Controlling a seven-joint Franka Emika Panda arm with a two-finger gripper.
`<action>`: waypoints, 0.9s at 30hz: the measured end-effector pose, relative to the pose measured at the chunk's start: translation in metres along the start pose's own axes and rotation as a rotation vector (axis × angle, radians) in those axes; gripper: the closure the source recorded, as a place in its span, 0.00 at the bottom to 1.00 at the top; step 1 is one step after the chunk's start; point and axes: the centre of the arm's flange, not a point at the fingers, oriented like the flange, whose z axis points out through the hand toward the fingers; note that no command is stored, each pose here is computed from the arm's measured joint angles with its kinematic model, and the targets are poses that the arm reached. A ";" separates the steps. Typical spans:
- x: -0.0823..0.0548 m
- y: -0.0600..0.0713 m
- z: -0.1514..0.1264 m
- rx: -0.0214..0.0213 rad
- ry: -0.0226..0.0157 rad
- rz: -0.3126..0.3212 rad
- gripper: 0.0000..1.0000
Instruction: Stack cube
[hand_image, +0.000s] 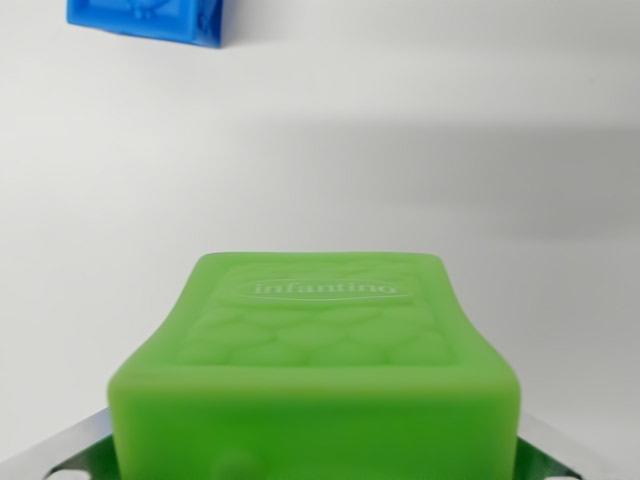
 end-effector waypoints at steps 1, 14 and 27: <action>0.000 -0.001 0.000 -0.0001 -0.0001 0.001 1.00; 0.005 -0.028 -0.005 -0.0005 0.0004 0.012 1.00; 0.009 -0.052 -0.010 -0.0003 0.0002 0.023 1.00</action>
